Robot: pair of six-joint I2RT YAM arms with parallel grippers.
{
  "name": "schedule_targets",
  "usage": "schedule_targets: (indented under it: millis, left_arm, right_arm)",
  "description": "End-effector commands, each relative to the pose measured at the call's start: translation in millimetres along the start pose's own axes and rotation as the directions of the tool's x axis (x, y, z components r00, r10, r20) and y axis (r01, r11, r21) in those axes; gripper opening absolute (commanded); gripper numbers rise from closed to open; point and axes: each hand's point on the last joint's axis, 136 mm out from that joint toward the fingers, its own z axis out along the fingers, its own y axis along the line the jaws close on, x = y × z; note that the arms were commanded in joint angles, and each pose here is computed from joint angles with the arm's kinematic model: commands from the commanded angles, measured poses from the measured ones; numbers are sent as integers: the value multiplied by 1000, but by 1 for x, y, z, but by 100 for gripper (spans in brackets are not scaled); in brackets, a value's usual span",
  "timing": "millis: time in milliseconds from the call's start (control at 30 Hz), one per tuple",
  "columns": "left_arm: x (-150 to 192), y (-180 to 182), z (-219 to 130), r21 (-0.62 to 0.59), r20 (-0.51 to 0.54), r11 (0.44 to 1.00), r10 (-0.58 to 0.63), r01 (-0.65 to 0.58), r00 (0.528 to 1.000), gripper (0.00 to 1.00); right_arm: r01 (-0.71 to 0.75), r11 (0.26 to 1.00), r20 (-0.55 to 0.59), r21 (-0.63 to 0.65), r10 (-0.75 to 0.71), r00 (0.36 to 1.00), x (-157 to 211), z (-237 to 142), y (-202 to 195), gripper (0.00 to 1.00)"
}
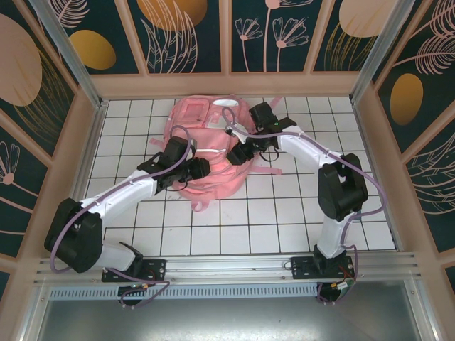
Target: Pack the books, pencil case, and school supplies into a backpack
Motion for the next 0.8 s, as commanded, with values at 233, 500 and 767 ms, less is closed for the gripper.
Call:
schedule_targets:
  millis: [233, 500, 767]
  left_arm:
    - [-14, -11, 4, 17, 40, 1000, 11, -12, 999, 31]
    - [-26, -22, 14, 59, 66, 998, 8, -12, 998, 19]
    - [-47, -40, 21, 102, 107, 994, 14, -25, 994, 15]
  right_arm:
    - [66, 995, -17, 70, -65, 998, 4, -4, 4, 14]
    - [120, 992, 42, 35, -121, 992, 1, -7, 51, 5]
    - [85, 996, 33, 17, -86, 996, 10, 11, 78, 5]
